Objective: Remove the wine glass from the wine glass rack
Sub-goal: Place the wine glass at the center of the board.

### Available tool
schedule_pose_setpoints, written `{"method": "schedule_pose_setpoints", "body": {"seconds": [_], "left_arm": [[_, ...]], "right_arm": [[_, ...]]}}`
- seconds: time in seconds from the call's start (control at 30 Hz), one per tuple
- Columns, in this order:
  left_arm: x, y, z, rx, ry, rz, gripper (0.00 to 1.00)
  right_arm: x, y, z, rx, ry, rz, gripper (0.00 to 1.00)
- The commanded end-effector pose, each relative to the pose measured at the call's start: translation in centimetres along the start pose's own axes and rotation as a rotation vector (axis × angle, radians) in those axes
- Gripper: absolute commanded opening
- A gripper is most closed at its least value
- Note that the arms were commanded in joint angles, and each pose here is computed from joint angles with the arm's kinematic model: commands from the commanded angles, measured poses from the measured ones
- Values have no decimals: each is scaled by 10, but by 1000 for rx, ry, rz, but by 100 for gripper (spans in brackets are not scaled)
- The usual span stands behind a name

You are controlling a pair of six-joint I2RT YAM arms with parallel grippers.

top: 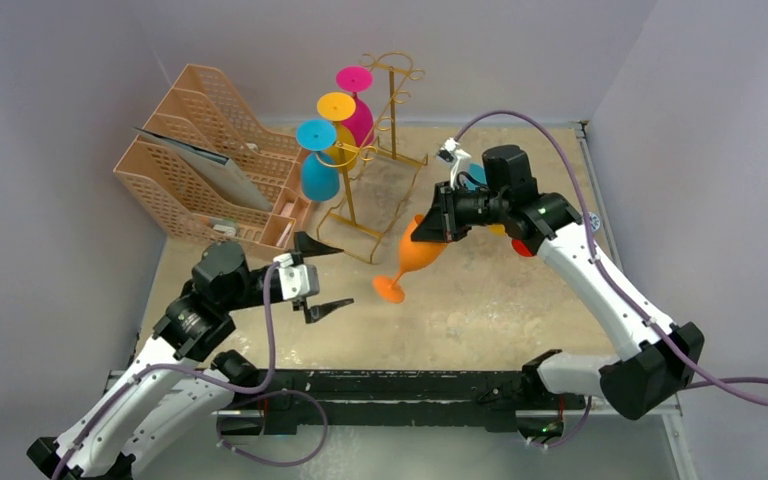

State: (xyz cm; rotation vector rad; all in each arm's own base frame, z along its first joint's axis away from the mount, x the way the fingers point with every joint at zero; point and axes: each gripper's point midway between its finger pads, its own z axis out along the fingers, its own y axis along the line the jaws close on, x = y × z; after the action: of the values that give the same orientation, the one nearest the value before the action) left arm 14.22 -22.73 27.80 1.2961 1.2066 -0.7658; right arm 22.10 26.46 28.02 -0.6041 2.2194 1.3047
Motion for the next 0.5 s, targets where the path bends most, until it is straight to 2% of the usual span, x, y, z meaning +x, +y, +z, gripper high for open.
{"method": "schedule_pose_setpoints", "body": {"seconds": [0.0,0.1,0.23,0.33,0.47], "left_arm": [[-10,47,-11,-308,-48,-106,85],[-5,55,-14,-383,-55,-177,86],[6,69,-16,-490,-23,-343,90],[10,81,-21,-570,25,-451,90],[20,85,-25,-620,124,-543,91]], "right_arm": [[-11,-50,-26,394,-88,-180,0],[-18,-70,-38,570,-139,-259,0],[-27,-92,-52,744,-184,-281,0],[-34,-100,-54,816,-200,-308,0],[-39,-102,-41,814,-212,-322,0]]}}
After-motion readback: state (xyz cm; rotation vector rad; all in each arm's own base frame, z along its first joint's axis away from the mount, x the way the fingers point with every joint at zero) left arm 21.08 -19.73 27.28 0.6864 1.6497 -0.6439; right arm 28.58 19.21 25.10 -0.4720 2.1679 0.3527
